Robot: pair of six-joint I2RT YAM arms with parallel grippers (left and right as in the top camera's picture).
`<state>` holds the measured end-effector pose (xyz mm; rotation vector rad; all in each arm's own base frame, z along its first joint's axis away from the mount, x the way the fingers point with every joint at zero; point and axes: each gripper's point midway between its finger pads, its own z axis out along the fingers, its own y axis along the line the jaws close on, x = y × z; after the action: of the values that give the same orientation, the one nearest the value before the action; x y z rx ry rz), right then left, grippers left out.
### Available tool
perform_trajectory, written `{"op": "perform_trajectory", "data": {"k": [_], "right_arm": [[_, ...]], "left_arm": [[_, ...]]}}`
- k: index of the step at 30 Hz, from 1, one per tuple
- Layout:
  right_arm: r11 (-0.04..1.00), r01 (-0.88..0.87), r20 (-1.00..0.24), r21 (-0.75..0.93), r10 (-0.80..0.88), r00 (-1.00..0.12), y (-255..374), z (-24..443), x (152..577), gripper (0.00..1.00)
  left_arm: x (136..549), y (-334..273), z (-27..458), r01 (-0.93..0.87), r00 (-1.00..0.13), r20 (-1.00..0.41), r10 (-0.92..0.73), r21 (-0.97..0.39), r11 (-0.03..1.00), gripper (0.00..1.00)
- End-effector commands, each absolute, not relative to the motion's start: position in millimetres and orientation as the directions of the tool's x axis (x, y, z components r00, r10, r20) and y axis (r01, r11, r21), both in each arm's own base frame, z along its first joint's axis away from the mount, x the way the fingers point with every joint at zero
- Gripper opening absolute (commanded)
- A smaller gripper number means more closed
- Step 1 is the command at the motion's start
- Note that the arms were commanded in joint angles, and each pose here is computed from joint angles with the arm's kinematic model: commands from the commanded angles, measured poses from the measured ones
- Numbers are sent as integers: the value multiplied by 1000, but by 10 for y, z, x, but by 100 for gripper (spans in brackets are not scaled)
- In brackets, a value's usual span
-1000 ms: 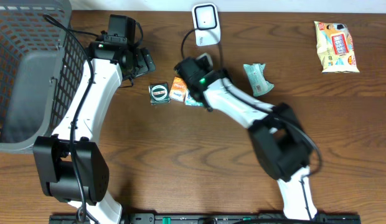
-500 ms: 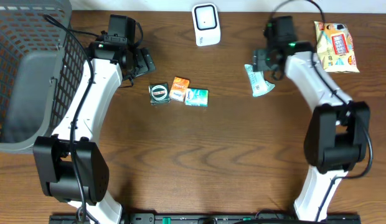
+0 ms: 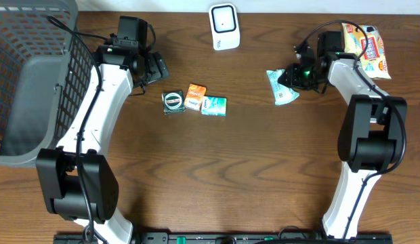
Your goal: Scan the item barcode
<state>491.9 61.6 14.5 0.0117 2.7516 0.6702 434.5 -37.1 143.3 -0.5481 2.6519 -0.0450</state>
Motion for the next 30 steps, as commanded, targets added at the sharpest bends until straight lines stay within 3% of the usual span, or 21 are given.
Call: {"op": "perform_trajectory", "data": {"k": [1,2,6,11,14,17,22,25,30], "right_arm": [[882,-80,-259,465,49,-965,761,0,4837,6],[884,-83,-262,461,46,-964,783,13,4843,1],[945,-45,-289,323,53,-956,717,75,4892,1],[991,-7,-372,-137,-58,-926,530,349,4908,1],[863,46,-411,-503,-192,-891,493,662,4886,1],[695,101,-425,-712,-312,-850,660,871,4855,1],[645,49,-388,-763,-395,-833,1006,604,4804,1],[603,-33,-302,-797,-445,-843,1155,192,4705,1],[495,-84,-204,-865,-498,-843,1191,-66,4577,4]], "left_arm": [[4357,-359,1439,-376,-827,-408,-386,-109,920,98],[4357,-359,1439,-376,-827,-408,-386,-109,920,98],[4357,-359,1439,-376,-827,-408,-387,-110,920,98],[4357,-359,1439,-376,-827,-408,-387,-110,920,98],[4357,-359,1439,-376,-827,-408,-386,-109,920,98],[4357,-359,1439,-376,-827,-408,-387,-110,920,98],[4357,-359,1439,-376,-827,-408,-386,-109,920,98],[4357,-359,1439,-376,-827,-408,-387,-110,920,98],[4357,-359,1439,-376,-827,-408,-387,-110,920,98]]}}
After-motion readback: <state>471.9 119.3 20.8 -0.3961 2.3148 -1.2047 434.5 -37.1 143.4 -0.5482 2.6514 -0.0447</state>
